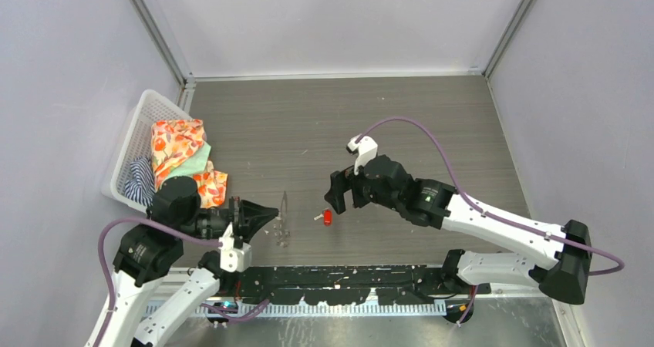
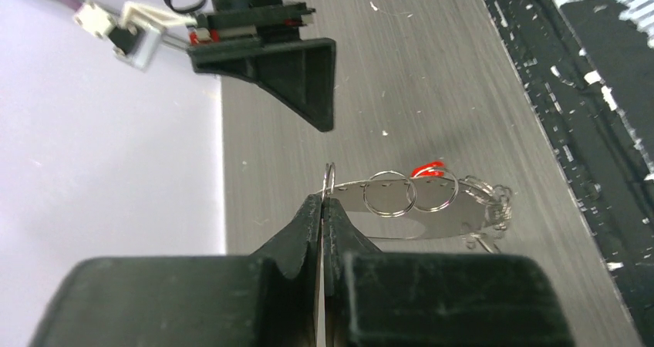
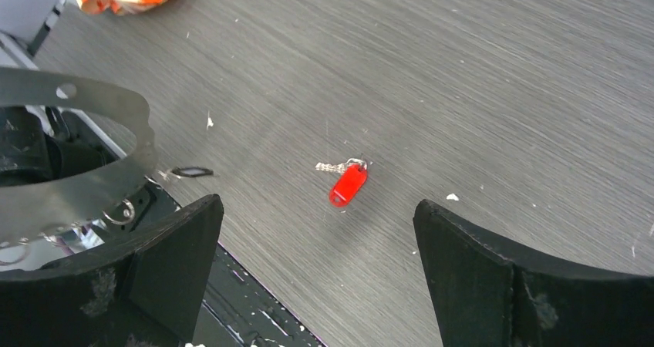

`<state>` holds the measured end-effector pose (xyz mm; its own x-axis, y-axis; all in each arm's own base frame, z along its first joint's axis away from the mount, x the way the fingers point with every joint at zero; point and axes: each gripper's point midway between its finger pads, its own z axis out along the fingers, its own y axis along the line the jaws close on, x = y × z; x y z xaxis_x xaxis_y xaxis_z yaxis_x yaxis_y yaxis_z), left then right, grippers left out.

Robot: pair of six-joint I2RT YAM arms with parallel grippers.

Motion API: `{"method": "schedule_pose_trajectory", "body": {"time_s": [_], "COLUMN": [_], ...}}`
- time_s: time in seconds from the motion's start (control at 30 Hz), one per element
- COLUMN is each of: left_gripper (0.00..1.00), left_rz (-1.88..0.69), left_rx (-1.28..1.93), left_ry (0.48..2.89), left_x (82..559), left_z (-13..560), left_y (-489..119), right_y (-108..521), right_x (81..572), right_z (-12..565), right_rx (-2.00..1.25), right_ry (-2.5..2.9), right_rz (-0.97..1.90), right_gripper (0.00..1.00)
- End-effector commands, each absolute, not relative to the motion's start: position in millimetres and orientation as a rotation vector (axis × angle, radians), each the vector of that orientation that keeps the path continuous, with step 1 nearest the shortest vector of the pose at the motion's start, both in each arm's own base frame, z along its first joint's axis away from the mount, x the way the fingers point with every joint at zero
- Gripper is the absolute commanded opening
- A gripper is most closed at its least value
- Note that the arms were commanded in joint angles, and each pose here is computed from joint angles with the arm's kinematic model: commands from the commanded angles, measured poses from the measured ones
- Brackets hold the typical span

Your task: Put the keys on the keyring

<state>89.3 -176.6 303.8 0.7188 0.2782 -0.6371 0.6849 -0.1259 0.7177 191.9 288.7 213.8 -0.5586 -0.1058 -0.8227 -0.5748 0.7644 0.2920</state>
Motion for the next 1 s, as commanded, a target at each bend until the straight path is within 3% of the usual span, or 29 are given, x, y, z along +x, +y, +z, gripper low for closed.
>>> {"method": "schedule_pose_trajectory", "body": {"time_s": [0.0, 0.27, 0.63, 0.97], "left_gripper": [0.00, 0.00, 0.00, 0.00], "left_rz": [-0.287, -0.195, -0.199, -0.409], "left_rx": [1.751, 1.785, 1.777, 1.733], "left_ry": [0.584, 0.444, 0.420, 0.693], "left_x": [84, 77, 72, 73], "left_z": [314, 312, 314, 310], "left_y": [-175, -172, -172, -173], "right_y": [311, 316, 327, 354], "right_x": [191, 197, 190, 170], "right_z": [228, 208, 121, 306], "right_rx": [-0.581, -0.522, -0.298, -0.798], "right_ry": [1.989, 2.060, 2.370, 1.745], "right_rz": [0.715, 0.673, 0.586, 0.817], "right_gripper": [0.98, 0.98, 0.91, 0.91]}}
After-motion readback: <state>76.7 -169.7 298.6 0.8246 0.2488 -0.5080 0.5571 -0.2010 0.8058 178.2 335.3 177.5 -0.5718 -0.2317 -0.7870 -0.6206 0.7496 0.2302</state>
